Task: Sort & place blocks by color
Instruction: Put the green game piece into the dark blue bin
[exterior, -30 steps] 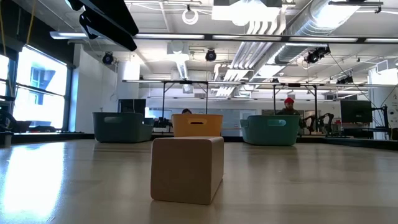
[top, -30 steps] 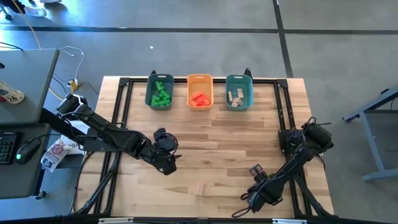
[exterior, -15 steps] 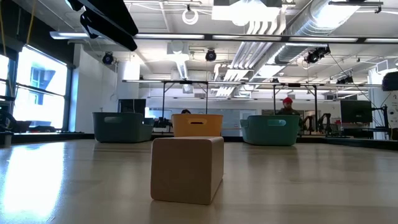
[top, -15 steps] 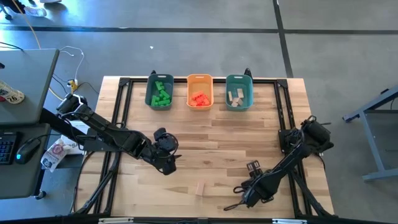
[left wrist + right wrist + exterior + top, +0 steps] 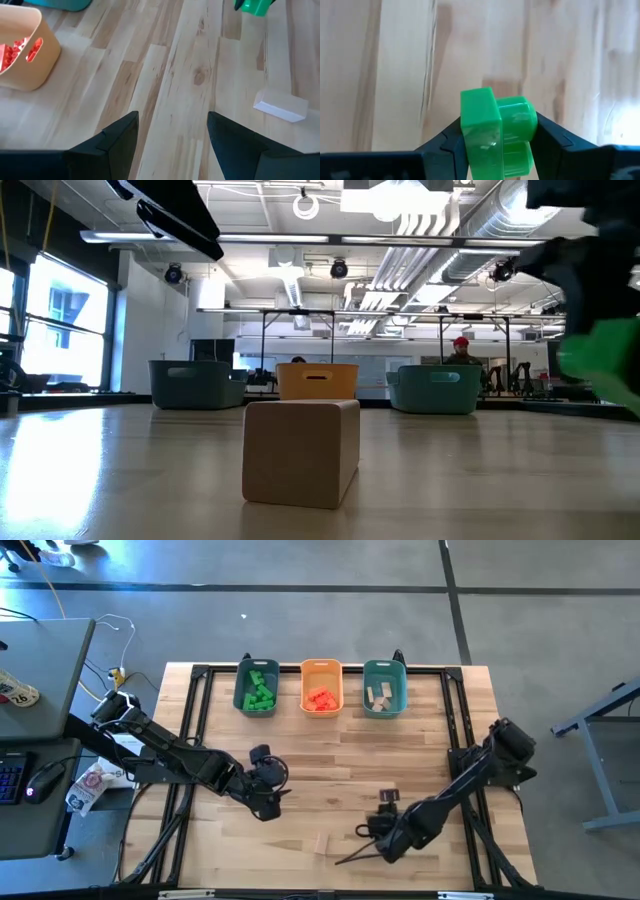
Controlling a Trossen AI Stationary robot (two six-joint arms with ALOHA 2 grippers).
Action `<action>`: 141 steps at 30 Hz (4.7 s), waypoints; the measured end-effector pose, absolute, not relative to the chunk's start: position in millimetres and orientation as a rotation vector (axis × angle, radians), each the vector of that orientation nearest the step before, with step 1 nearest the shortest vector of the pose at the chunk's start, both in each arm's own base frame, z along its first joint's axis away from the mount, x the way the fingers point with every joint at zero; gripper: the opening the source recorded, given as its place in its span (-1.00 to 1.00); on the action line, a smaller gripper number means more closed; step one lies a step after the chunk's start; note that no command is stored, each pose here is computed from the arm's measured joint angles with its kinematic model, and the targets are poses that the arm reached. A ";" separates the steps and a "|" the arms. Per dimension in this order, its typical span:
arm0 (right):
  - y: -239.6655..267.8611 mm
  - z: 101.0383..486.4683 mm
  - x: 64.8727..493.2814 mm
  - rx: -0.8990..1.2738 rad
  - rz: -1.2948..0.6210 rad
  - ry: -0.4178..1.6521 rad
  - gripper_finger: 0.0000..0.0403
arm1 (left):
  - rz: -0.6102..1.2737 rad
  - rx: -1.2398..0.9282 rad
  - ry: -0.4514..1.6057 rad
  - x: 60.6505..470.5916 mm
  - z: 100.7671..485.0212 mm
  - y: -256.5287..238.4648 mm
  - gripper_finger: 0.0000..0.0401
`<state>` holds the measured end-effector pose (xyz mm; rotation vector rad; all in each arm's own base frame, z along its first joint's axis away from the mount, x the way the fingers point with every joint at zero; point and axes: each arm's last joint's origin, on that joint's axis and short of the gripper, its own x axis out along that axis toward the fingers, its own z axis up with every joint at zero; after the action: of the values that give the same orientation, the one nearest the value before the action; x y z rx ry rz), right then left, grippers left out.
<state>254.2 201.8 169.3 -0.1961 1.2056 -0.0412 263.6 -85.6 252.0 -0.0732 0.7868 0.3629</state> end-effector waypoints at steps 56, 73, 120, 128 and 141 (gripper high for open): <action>109.9 280.5 361.1 -0.023 -0.578 0.044 -0.30 | 0.556 0.100 0.622 284.4 265.3 -44.8 0.11; 97.4 289.3 365.5 -0.026 -0.584 -0.022 -0.30 | 0.584 0.288 0.454 296.8 285.5 -45.3 0.11; 73.9 300.9 372.0 0.195 -0.515 -0.177 -0.27 | 0.675 0.416 0.314 303.0 307.0 -44.8 0.11; 70.4 300.1 374.4 0.064 -0.447 -0.140 -0.27 | 0.682 0.449 0.338 302.3 306.1 -43.2 0.11; 74.0 301.7 375.8 0.125 -0.300 -0.167 -0.28 | 0.736 0.428 0.362 301.5 302.1 -40.7 0.10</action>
<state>375.8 74.0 301.7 0.1255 -0.1667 -0.3000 301.5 -40.7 302.1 0.4283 0.3615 0.7355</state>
